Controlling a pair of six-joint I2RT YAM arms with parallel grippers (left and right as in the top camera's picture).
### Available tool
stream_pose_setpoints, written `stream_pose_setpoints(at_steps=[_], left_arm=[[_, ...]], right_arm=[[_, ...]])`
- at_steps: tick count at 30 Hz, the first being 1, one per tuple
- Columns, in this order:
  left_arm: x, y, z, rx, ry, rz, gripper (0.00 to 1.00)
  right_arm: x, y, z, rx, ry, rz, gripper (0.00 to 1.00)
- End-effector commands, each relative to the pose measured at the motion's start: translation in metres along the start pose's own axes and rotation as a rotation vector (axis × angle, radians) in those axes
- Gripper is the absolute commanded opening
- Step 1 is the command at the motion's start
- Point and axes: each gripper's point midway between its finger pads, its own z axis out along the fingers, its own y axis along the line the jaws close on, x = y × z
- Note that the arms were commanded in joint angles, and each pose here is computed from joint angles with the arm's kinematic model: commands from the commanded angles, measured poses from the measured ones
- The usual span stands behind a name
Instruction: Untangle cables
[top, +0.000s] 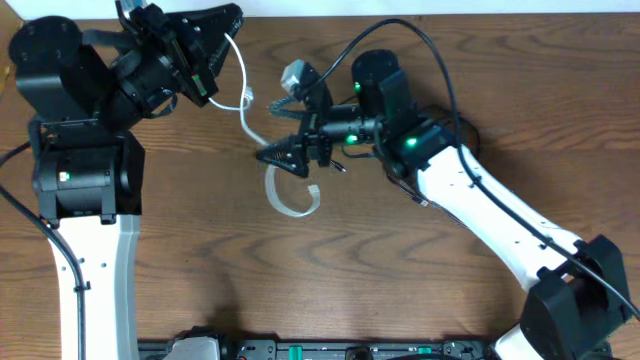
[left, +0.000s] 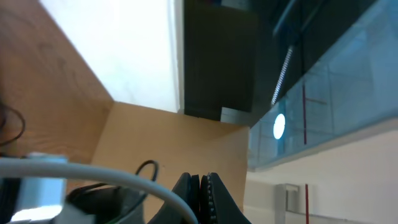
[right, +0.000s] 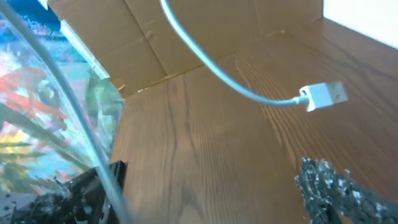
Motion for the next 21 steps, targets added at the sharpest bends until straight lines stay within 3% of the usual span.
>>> stream_pose_setpoints(at_steps=[1,2,3,4,6,7,11,15,17,21], left_arm=[[0.007,-0.011,-0.001,0.030,0.022,0.006,0.08],[0.007,-0.013,-0.001,0.037,0.023,0.014,0.08],[0.007,-0.013,-0.001,0.039,0.023,0.016,0.08],[0.007,-0.013,-0.001,0.039,0.023,0.016,0.08],[0.007,-0.013,-0.001,0.038,0.023,0.018,0.08],[0.007,-0.012,-0.001,0.036,0.022,0.023,0.08],[0.007,-0.012,-0.001,0.037,0.020,0.126,0.08],[0.006,-0.010,-0.001,0.031,0.016,0.332,0.08],[0.005,-0.004,-0.001,0.010,0.016,0.461,0.08],[0.000,0.012,-0.001,-0.051,0.004,0.549,0.08]], right_arm=[[0.005,0.002,0.016,-0.017,0.001,-0.023,0.91],[0.005,0.002,0.018,-0.013,-0.002,-0.027,0.86],[0.006,-0.002,0.020,0.008,-0.001,-0.025,0.75],[0.007,-0.005,0.020,0.030,-0.001,-0.023,0.57],[0.007,-0.014,0.020,0.080,-0.002,0.010,0.13],[0.007,-0.021,0.018,0.116,-0.006,0.048,0.01],[0.014,-0.048,0.007,0.237,-0.004,0.206,0.01],[0.025,-0.061,-0.008,0.285,0.030,0.271,0.01],[0.029,-0.071,-0.027,0.371,0.053,0.321,0.02],[0.020,-0.079,-0.074,0.542,0.043,0.350,0.02]])
